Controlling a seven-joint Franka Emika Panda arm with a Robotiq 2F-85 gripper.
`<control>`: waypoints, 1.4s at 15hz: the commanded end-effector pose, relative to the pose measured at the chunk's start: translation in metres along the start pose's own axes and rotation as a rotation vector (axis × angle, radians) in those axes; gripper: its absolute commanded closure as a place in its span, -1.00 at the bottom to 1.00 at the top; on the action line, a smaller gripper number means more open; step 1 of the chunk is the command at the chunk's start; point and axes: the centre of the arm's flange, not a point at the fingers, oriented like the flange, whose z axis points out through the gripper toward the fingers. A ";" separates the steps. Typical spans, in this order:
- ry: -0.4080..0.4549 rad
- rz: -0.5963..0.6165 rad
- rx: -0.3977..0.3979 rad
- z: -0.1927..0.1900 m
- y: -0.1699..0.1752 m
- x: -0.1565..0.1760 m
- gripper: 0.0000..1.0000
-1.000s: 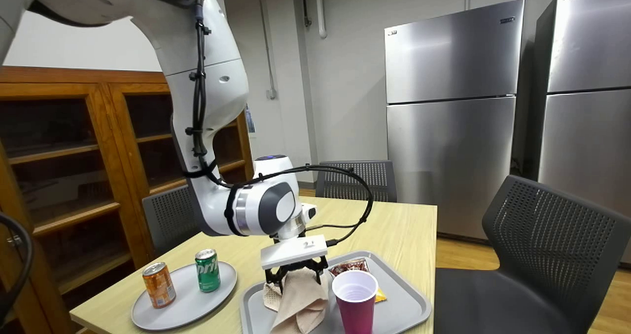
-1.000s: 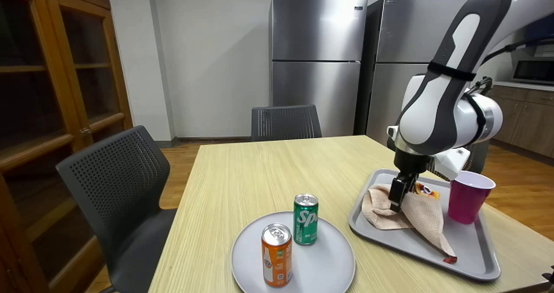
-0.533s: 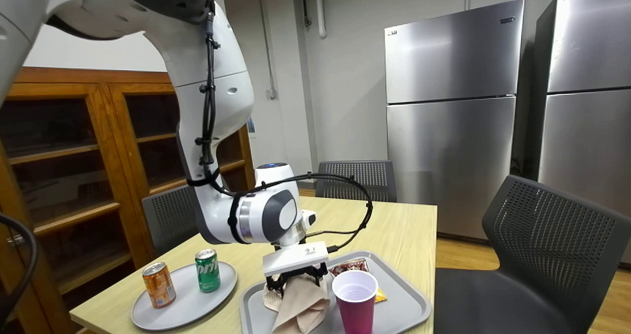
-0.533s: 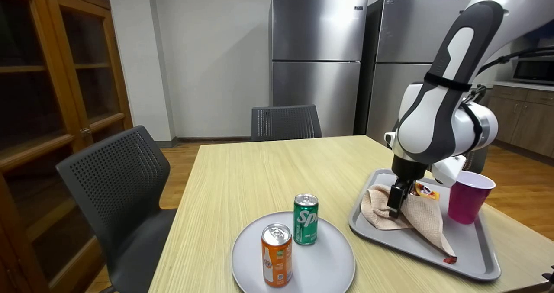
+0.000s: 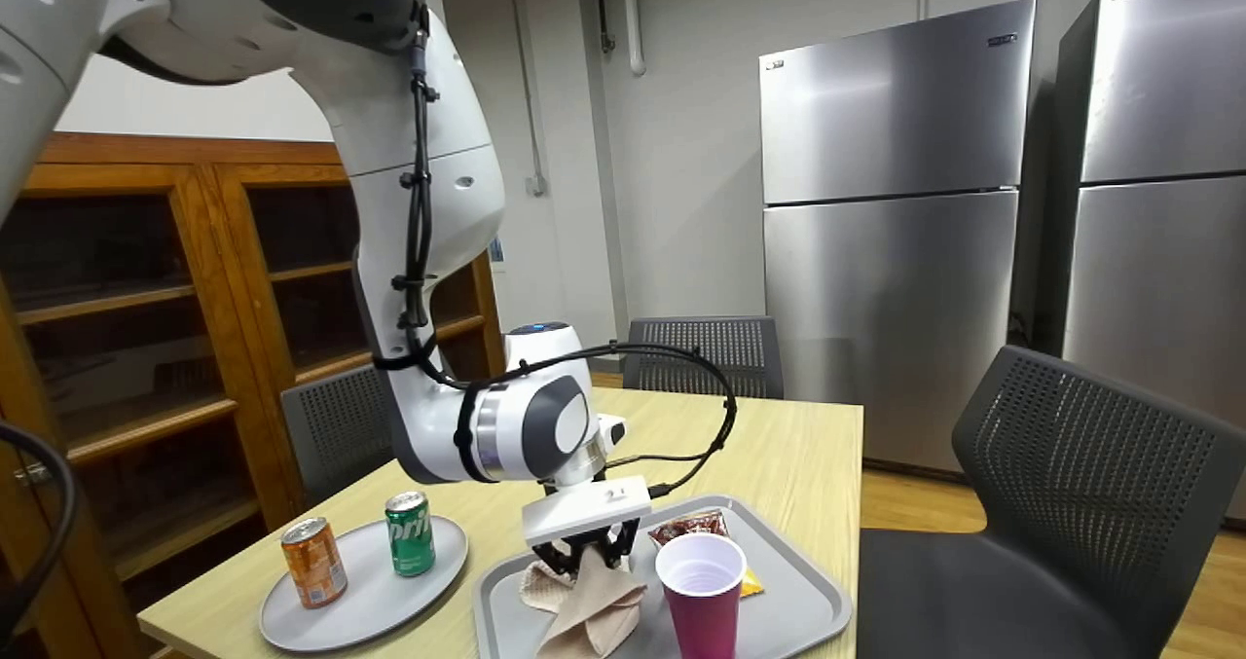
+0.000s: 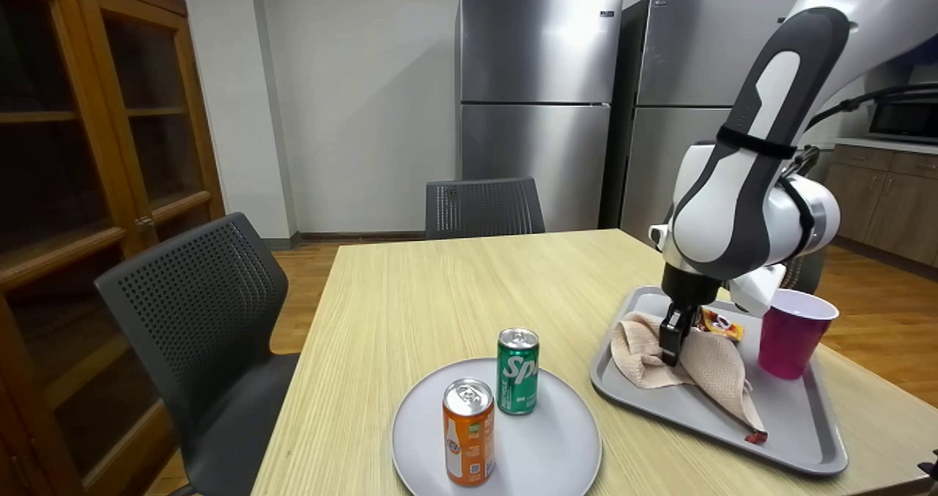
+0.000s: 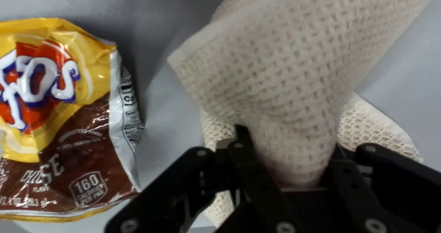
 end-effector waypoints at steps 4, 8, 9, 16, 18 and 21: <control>0.019 0.008 -0.003 -0.010 0.003 -0.003 0.96; 0.024 0.009 0.000 -0.031 0.001 -0.003 0.94; 0.027 0.009 0.002 -0.036 0.001 -0.003 0.94; 0.067 -0.006 -0.005 -0.083 0.000 0.009 0.94; 0.081 -0.013 -0.010 -0.097 0.000 0.017 0.94; 0.104 -0.021 -0.017 -0.116 0.002 0.032 0.94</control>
